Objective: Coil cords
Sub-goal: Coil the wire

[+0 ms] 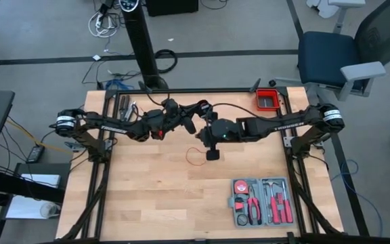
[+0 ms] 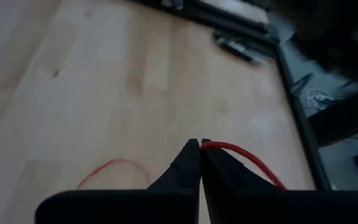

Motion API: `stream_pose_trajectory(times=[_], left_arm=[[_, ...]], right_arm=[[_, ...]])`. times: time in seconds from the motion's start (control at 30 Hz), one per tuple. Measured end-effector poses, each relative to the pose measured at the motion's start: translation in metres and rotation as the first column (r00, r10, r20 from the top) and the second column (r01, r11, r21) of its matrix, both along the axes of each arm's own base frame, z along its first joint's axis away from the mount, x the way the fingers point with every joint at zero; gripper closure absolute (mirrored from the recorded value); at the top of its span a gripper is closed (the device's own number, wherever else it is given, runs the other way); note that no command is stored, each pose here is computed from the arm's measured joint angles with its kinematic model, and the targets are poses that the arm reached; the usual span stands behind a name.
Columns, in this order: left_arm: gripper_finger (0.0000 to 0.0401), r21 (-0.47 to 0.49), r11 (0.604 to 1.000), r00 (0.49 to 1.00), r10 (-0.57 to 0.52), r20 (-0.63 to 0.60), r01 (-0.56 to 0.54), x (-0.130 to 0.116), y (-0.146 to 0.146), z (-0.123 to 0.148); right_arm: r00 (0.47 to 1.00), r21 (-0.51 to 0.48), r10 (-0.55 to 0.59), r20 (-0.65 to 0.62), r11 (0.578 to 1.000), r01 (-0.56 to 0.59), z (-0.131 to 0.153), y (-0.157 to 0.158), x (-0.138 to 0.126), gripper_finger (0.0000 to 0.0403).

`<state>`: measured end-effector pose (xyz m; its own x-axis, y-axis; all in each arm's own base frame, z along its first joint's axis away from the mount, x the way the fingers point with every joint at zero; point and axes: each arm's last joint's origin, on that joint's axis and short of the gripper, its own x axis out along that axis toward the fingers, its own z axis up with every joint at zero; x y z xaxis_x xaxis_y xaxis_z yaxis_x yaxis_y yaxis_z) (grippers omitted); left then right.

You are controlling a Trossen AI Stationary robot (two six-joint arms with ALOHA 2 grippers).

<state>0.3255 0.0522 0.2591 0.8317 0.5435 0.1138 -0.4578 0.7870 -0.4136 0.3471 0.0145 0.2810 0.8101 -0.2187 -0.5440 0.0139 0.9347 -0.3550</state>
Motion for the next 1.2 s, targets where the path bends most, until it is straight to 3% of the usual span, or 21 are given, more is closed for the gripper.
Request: stream_pose_trajectory(times=[0.57, 0.83, 0.9, 1.03, 1.2], left_arm=[[0.0398, 0.004, 0.999, 0.999, -0.05, 0.011, 0.05, 0.001, 0.0, 0.001], [0.0398, -0.018, 0.998, 0.998, -0.058, 0.026, 0.059, 0.001, 0.0, 0.001], [0.0398, -0.02, 0.998, 0.998, -0.06, 0.027, 0.061, 0.001, 0.0, 0.001], [0.0398, -0.03, 0.998, 0.997, -0.063, 0.04, 0.064, 0.0, 0.0, 0.001], [0.0398, -0.03, 0.997, 0.996, -0.075, 0.041, 0.076, 0.001, 0.0, 0.001]], right_arm=[[0.984, -0.03, 0.153, -0.09, 0.987, -0.156, -0.001, 0.064, -0.021, 0.0314], [0.976, -0.113, 0.167, -0.142, 0.977, -0.183, 0.019, 0.074, -0.053, 0.0303], [0.976, -0.176, 0.153, -0.157, 0.968, -0.18, 0.024, 0.075, -0.061, 0.0304], [0.965, -0.428, 0.069, -0.253, 0.887, -0.175, 0.026, 0.074, -0.075, 0.0304], [0.919, -0.646, -0.007, -0.393, 0.714, -0.271, 0.024, 0.066, -0.08, 0.0308]])
